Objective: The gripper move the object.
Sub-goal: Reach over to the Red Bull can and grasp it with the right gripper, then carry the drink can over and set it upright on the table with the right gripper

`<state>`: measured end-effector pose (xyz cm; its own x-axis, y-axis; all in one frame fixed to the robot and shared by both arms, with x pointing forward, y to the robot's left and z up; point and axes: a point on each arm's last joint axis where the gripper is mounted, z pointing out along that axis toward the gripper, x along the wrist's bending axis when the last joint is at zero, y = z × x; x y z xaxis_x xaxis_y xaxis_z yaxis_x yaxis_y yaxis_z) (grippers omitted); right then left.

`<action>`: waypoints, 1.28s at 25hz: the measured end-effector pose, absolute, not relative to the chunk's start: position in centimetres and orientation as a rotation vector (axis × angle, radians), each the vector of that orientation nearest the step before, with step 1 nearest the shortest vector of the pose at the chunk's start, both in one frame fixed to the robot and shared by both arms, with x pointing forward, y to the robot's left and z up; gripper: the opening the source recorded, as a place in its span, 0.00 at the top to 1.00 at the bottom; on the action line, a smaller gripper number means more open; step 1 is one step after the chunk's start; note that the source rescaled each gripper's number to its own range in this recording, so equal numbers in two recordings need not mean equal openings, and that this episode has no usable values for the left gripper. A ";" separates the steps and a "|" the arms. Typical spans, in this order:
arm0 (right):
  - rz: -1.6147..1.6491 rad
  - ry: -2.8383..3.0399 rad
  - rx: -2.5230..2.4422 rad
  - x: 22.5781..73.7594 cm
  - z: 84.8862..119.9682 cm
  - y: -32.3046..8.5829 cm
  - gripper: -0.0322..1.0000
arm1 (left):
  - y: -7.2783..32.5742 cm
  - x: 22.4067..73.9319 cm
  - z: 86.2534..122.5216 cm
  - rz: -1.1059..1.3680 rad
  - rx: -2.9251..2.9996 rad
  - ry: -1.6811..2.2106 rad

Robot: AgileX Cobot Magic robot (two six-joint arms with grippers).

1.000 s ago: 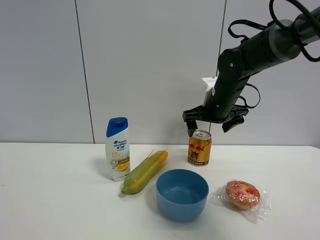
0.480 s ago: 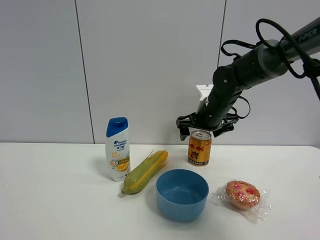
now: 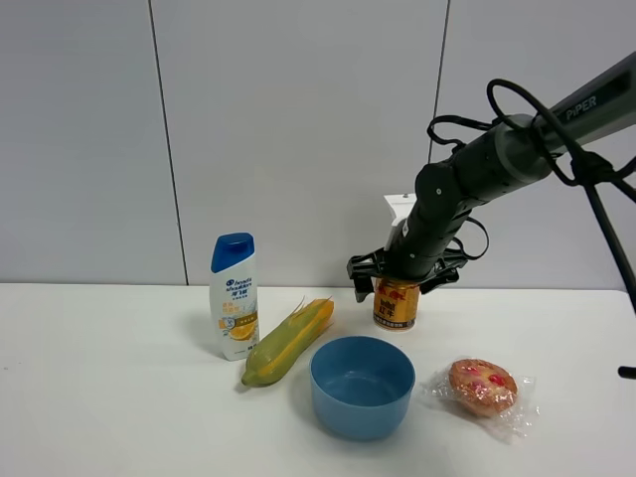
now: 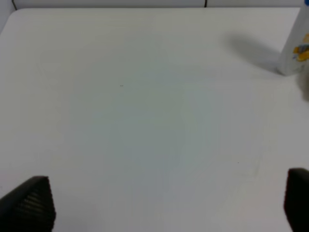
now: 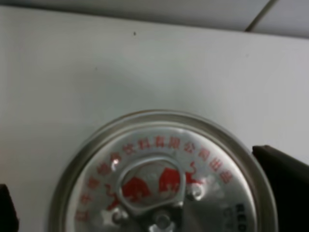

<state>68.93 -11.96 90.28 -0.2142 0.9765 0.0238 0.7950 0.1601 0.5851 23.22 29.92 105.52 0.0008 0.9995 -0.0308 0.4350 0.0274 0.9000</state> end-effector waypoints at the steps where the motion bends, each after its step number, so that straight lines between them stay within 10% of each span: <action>1: 0.700 2.083 1.688 69.0 90.2 -11.9 0.00 | 29.9 23.2 105.5 0.933 1.511 1.540; 17: 0.707 2.074 1.662 69.3 90.3 -12.4 0.21 | 29.9 23.2 105.5 0.933 1.511 1.540; 29: 0.672 2.094 1.618 69.3 90.2 -12.6 0.66 | 29.9 23.2 105.5 0.934 1.512 1.539; 32: 0.670 2.096 1.618 69.3 90.2 -12.6 0.90 | 29.9 23.2 105.5 0.933 1.511 1.540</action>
<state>69.31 -12.63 90.21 -0.2444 0.9693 -0.0280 0.7735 0.2123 0.5971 23.22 29.92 105.52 0.0006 0.9995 -0.0311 0.4350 0.0277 0.9000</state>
